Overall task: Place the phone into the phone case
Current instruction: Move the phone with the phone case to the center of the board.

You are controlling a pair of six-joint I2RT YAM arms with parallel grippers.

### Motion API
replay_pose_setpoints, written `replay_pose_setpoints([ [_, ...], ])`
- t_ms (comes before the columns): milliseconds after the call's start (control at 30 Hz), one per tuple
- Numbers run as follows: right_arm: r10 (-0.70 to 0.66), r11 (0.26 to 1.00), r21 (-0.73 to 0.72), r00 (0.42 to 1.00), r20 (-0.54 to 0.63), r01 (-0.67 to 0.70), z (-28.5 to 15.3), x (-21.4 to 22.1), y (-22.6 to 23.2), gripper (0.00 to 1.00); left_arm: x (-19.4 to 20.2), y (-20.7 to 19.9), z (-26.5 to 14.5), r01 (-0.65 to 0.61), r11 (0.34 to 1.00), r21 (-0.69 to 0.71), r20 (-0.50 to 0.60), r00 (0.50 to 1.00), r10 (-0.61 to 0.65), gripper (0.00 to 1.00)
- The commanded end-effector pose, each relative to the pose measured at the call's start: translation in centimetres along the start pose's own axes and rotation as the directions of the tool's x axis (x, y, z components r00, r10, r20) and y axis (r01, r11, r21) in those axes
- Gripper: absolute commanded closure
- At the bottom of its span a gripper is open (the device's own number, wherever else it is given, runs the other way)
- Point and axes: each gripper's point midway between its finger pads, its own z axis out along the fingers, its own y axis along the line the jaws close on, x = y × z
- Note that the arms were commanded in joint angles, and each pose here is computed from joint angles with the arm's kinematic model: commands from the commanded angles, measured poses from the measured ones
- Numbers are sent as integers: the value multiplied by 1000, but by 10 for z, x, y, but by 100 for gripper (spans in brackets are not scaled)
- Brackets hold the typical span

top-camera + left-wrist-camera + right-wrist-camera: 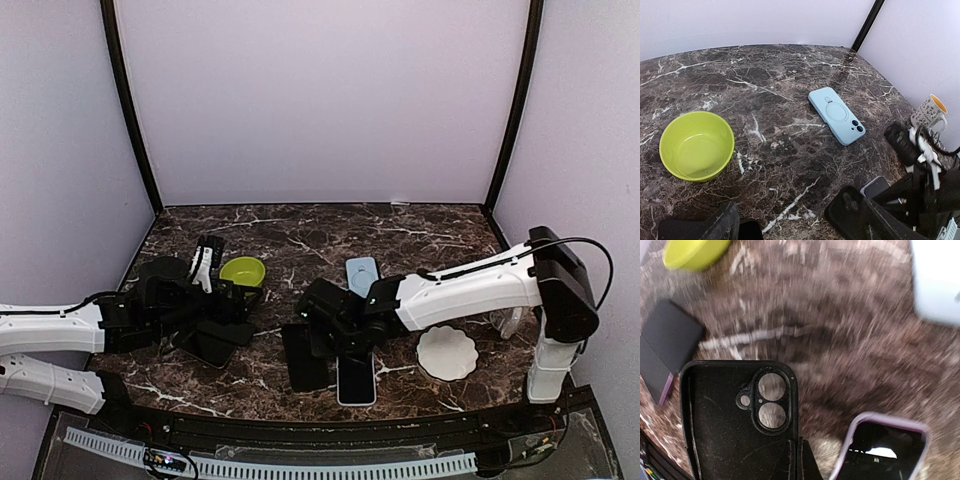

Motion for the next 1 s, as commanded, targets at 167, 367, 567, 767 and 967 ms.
replay_pose_setpoints([
  [167,95,995,34,987,-126,-92,22,67,-9,100,-5,2,-5,14,1000,4,30,999,-14,15],
  [367,92,983,166,990,-105,-73,16,74,-46,100,-4,1,-5,11,1000,7,26,1000,-12,15],
  [567,71,957,286,995,-68,-48,-5,69,-79,100,-4,1,-4,12,1000,8,25,1000,-12,16],
  [767,45,935,353,997,-61,-21,-17,68,-101,100,-3,0,-2,11,1000,9,21,1000,-11,15],
  [967,-4,947,322,999,-38,16,-12,46,-69,100,-3,0,-1,10,1000,9,19,1000,-10,16],
])
